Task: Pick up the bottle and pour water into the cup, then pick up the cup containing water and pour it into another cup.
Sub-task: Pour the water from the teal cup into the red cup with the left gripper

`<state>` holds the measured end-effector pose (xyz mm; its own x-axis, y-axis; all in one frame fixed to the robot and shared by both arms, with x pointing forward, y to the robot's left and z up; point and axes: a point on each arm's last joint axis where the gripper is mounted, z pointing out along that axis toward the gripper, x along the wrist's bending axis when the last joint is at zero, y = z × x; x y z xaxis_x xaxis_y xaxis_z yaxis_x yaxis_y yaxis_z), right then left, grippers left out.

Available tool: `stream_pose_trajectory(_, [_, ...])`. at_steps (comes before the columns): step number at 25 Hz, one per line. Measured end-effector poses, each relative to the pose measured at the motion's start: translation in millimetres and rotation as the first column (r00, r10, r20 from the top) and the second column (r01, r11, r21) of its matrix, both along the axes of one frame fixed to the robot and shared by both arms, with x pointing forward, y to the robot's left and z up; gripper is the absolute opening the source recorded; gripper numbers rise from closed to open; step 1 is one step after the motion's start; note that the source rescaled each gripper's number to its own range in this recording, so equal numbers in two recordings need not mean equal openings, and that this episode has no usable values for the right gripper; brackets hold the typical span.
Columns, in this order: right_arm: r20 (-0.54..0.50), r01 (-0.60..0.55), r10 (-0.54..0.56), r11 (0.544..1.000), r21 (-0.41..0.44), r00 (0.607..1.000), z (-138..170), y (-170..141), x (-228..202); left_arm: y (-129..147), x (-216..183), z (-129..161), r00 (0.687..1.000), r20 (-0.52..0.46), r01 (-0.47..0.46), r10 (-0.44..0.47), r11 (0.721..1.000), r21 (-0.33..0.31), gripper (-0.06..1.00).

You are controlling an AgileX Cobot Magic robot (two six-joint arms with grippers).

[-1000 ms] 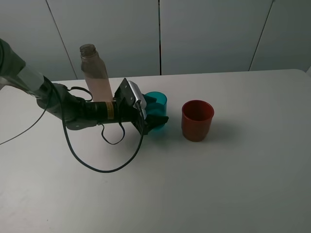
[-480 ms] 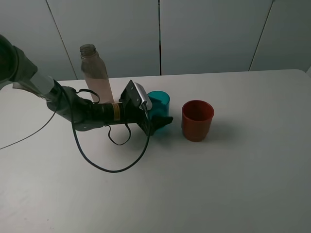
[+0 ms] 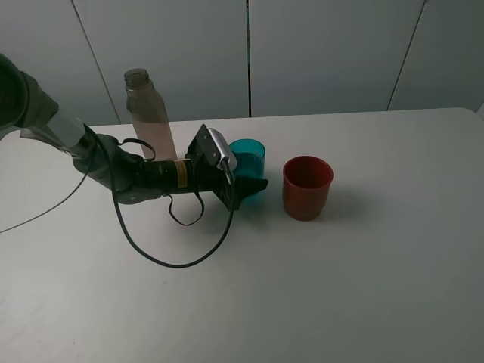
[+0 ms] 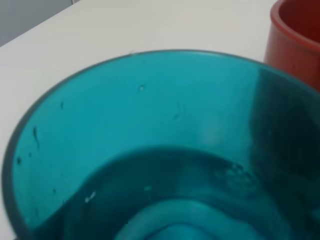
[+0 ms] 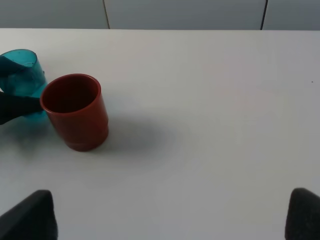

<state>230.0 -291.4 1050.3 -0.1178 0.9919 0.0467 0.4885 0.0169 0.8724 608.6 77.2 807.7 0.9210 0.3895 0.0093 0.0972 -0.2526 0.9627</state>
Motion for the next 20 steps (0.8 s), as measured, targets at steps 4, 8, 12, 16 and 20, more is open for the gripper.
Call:
stream_pose_trajectory(4, [0.000, 0.000, 0.000, 1.000, 0.000, 1.000, 0, 0, 0, 0, 0, 0, 1.000, 0.000, 0.000, 0.000, 1.000, 0.000, 0.07])
stream_pose_trajectory(8, [0.000, 0.000, 0.000, 1.000, 0.000, 1.000, 0, 0, 0, 0, 1, 5, 1.000, 0.011, -0.003, 0.003, 1.000, 0.012, 0.07])
stream_pose_trajectory(12, [0.000, 0.000, 0.000, 1.000, 0.000, 1.000, 0, 0, 0, -1, 5, 29, 0.998, 0.064, -0.003, 0.001, 1.000, 0.022, 0.07])
stream_pose_trajectory(16, [0.000, 0.000, 0.000, 1.000, 0.000, 1.000, 0, 0, 0, -2, 6, 52, 0.985, 0.167, 0.032, -0.043, 0.997, 0.069, 0.07])
stream_pose_trajectory(20, [0.000, 0.000, 0.000, 1.000, 0.000, 1.000, 0, 0, 0, -4, 5, 66, 0.969, 0.231, 0.055, -0.084, 0.990, 0.131, 0.07])
